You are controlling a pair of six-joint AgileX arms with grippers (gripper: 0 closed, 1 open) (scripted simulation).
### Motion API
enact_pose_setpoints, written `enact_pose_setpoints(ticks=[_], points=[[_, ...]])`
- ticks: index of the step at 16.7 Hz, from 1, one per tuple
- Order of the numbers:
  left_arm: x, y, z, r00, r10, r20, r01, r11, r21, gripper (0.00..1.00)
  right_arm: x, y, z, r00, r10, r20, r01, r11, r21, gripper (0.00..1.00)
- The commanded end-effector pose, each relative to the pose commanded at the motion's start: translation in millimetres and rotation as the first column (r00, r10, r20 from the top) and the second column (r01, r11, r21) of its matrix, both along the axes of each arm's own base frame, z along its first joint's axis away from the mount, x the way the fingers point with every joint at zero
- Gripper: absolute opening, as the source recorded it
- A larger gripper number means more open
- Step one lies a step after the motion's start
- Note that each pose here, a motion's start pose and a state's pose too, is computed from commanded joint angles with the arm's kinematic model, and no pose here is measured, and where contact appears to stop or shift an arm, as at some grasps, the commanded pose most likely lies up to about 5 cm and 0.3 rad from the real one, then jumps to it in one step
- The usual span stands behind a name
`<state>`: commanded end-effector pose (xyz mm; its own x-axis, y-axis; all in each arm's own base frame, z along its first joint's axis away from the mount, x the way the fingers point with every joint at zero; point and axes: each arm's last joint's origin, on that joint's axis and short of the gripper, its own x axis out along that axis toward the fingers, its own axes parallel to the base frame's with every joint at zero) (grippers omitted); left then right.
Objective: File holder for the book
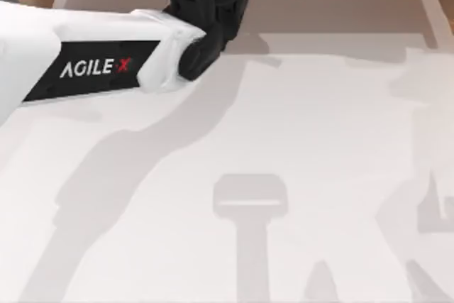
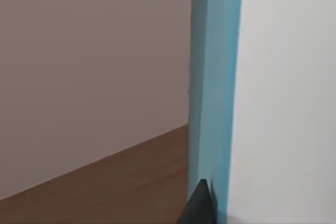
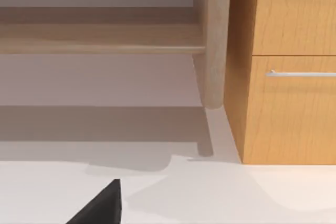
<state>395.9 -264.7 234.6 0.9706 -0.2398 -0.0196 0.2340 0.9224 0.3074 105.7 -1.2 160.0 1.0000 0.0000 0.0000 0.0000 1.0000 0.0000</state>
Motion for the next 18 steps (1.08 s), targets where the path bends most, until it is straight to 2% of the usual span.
enact_pose_setpoints(ticks=[4, 7, 10, 14, 18], points=[[-24, 61, 6, 0.993, -0.116, 0.021, 0.108, 0.966, 0.236, 0.0, 0, 0, 0, 1.0, 0.0, 0.0, 0.0, 1.0, 0.0, 1.0], [-47, 116, 7, 0.983, -0.178, 0.042, 0.147, 0.905, 0.4, 0.0, 0, 0, 0, 1.0, 0.0, 0.0, 0.0, 1.0, 0.0, 1.0], [-73, 172, 0, 0.977, -0.209, 0.051, 0.148, 0.824, 0.547, 0.0, 0, 0, 0, 1.0, 0.0, 0.0, 0.0, 1.0, 0.0, 1.0], [-103, 239, -28, 0.981, -0.194, 0.007, 0.134, 0.702, 0.7, 0.0, 0, 0, 0, 1.0, 0.0, 0.0, 0.0, 1.0, 0.0, 1.0], [-120, 298, -59, 0.991, -0.119, -0.068, 0.125, 0.593, 0.795, 0.0, 0, 0, 0, 1.0, 0.0, 0.0, 0.0, 1.0, 0.0, 1.0]])
